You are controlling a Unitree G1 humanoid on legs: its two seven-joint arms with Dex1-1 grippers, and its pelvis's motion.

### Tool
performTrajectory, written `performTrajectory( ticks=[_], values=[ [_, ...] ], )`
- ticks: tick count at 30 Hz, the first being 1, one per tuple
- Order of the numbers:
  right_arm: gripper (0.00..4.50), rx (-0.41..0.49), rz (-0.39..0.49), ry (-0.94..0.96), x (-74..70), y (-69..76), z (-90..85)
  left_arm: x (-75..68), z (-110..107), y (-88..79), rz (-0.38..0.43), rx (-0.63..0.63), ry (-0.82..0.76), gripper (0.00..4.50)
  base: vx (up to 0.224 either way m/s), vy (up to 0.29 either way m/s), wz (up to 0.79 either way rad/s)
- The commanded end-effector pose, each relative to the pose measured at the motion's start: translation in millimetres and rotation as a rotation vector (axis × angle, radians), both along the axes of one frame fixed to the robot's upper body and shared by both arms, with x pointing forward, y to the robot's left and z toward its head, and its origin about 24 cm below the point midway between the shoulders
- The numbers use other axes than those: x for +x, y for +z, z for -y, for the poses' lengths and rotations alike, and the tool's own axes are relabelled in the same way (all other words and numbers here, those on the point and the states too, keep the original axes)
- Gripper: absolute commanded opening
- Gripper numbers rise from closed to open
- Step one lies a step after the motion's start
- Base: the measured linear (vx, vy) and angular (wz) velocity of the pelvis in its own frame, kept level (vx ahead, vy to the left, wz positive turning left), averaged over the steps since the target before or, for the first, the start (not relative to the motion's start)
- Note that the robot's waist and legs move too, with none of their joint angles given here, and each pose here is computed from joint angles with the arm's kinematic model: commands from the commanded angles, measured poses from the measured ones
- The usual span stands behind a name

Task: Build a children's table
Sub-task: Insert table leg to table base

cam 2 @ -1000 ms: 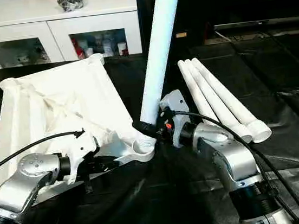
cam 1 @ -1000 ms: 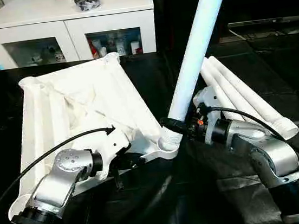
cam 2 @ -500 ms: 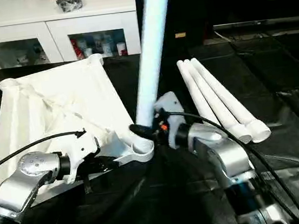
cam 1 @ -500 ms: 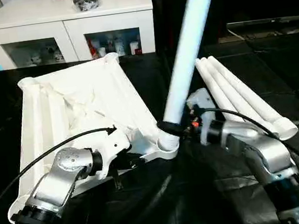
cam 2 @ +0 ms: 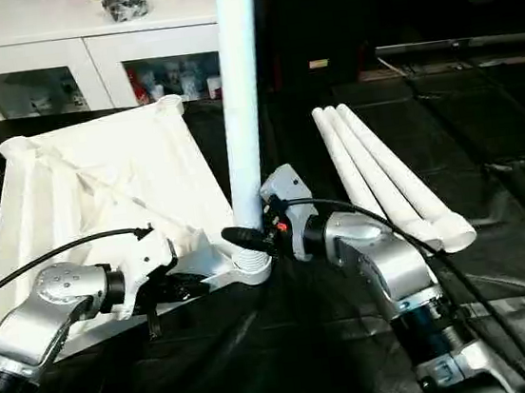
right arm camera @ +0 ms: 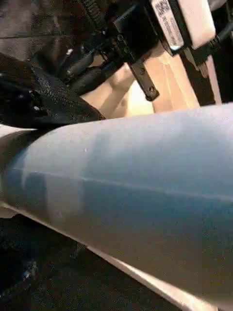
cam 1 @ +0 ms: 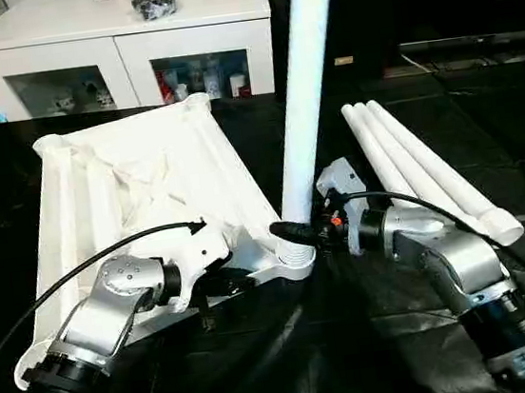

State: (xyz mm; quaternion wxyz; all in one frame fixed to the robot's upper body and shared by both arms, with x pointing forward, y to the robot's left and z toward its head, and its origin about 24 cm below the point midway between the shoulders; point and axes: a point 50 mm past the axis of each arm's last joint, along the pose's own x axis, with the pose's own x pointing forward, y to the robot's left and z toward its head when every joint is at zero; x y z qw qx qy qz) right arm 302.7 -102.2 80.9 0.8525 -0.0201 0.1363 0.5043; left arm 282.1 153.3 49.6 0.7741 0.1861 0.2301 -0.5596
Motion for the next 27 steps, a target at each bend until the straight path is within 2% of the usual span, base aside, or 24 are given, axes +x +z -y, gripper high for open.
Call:
performTrajectory(
  ticks=[1, 9, 13, 17, 22, 27],
  values=[
    [1.91, -0.042, -0.048, 0.015, -3.9, -10.8, 1.4, -0.4, -4, -6.7, -0.026, 0.051, 0.005, 0.0, 0.0, 0.0, 0.0],
    [1.91, -0.014, -0.054, 0.006, -1.2, -13.6, -3.8, 1.3, -3, -4.3, -0.018, 0.047, -0.01, 0.0, 0.0, 0.0, 0.0],
    [1.91, 0.05, -0.077, -0.028, 3.9, -13.6, -4.4, 3.0, 0, 0.2, -0.011, 0.04, -0.022, 0.0, 0.0, 0.0, 0.0],
    [1.91, 0.098, -0.104, -0.081, 5.1, -17.8, 2.8, 4.5, 0, 2.2, -0.007, 0.032, -0.018, 0.0, 0.0, 0.0, 0.0],
    [1.91, 0.143, -0.136, -0.159, -3.9, -35.4, 14.7, 8.7, -4, 4.1, -0.005, 0.032, 0.003, 0.0, 0.0, 0.0, 0.0],
    [1.91, 0.167, -0.132, -0.199, -11.5, -44.1, 20.6, 13.4, -6, 5.8, -0.002, 0.028, 0.026, 0.0, 0.0, 0.0, 0.0]
  ],
)
